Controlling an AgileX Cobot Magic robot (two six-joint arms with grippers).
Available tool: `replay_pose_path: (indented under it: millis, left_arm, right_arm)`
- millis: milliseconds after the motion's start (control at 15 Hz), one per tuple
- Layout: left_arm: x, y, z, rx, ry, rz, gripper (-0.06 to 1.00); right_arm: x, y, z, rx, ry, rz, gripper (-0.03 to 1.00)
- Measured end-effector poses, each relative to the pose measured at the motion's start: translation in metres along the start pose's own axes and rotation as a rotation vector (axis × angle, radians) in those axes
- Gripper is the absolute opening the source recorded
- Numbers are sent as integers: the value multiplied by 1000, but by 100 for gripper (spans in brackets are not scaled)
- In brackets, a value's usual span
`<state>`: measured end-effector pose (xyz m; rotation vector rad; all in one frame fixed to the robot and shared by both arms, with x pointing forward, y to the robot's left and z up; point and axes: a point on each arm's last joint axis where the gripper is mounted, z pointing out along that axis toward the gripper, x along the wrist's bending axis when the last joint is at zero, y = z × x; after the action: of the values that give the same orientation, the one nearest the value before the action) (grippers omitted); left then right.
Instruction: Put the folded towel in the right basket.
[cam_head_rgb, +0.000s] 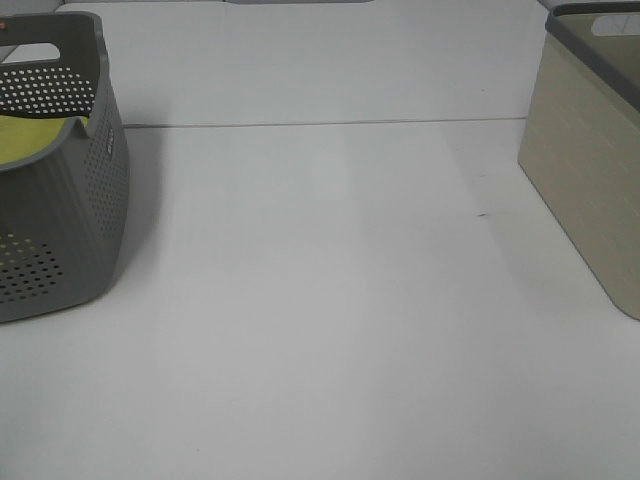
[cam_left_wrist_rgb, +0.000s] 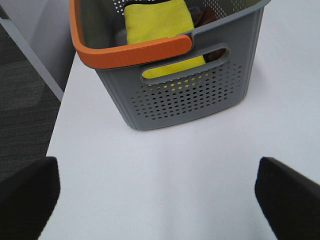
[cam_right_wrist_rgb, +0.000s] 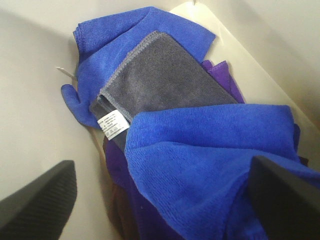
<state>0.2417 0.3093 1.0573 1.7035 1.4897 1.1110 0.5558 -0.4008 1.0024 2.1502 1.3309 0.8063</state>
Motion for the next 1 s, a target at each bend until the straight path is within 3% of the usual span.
replay_pose_path:
  millis: [200, 467, 667, 800, 1000]
  left_arm:
    - [0, 0, 0, 0, 0, 0, 99]
    - [0, 0, 0, 0, 0, 0, 99]
    - [0, 0, 0, 0, 0, 0, 99]
    - [0, 0, 0, 0, 0, 0, 99]
    - [0, 0, 0, 0, 0, 0, 99]
  right_arm:
    - [3, 1, -7, -1, 13, -4, 93]
    - [14, 17, -56, -128, 47, -30, 94]
    - [31, 15, -116, -166, 132, -75, 92]
    - [48, -2, -174, -159, 256, -97, 91]
    - [62, -37, -257, -273, 348, -200, 90]
